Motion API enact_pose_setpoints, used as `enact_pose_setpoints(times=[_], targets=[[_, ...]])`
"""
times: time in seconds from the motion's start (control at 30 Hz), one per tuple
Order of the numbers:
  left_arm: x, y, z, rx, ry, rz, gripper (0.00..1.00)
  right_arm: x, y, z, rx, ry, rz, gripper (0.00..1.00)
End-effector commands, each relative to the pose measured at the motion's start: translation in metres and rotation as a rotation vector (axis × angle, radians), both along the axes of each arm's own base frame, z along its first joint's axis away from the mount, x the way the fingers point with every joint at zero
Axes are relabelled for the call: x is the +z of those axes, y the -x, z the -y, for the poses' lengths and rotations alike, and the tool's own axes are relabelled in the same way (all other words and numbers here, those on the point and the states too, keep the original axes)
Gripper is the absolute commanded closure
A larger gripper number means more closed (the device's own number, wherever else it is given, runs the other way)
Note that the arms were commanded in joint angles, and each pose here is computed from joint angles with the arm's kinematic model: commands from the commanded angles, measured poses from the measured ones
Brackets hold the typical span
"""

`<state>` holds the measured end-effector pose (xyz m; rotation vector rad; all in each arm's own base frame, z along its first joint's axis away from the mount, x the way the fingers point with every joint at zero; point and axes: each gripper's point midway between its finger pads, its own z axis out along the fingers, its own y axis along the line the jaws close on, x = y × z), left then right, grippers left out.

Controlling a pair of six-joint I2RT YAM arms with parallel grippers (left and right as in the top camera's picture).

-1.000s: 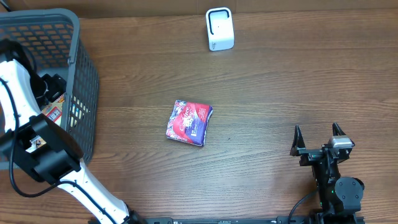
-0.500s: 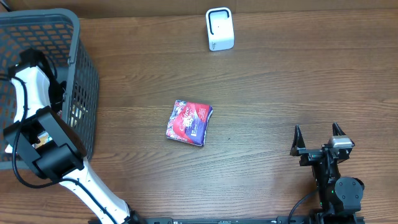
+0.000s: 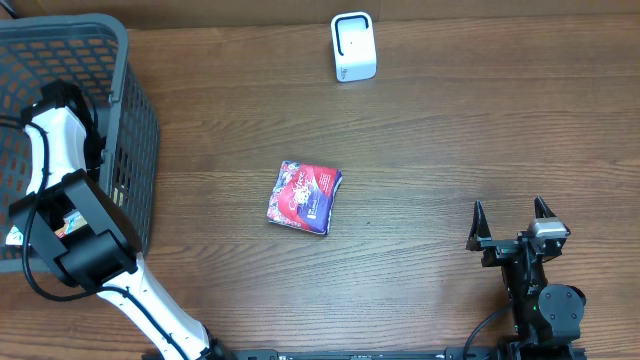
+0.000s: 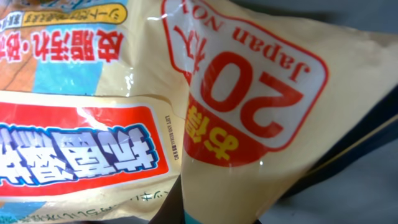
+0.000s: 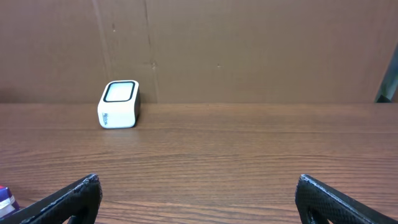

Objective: Scan the item barcode
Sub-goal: 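Lower the left gripper and grasp the beige wet-wipe pack, then lift the wet-wipe pack out and swing it past the scanner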

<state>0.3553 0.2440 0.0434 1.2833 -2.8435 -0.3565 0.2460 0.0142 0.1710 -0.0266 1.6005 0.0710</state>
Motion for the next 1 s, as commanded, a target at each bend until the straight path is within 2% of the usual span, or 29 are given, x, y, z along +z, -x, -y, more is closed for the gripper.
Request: enact_pose_setpoints(times=[0.0,0.37,0.63,0.77,0.97], targets=[[0.005,0.01,-0.011,0.003,-0.023,-0.047,0.96,-0.001,0.0,-0.001,0.003,0.005,0.007,0.0],[0.12,-0.008,-0.021,0.088,-0.102,0.114,0.96,-0.001,0.0,-0.001,0.004,0.004,0.007,0.0],[0.209,-0.008,-0.013,0.089,-0.172,0.331,0.96,-0.001,0.0,-0.001,0.004,0.005,0.007,0.0],[0.264,-0.003,-0.001,0.074,-0.208,0.498,0.96,-0.001,0.0,-0.001,0.004,0.005,0.007,0.0],[0.325,0.017,0.015,0.06,-0.269,0.661,0.96,-0.001,0.0,-0.001,0.004,0.005,0.007,0.0]])
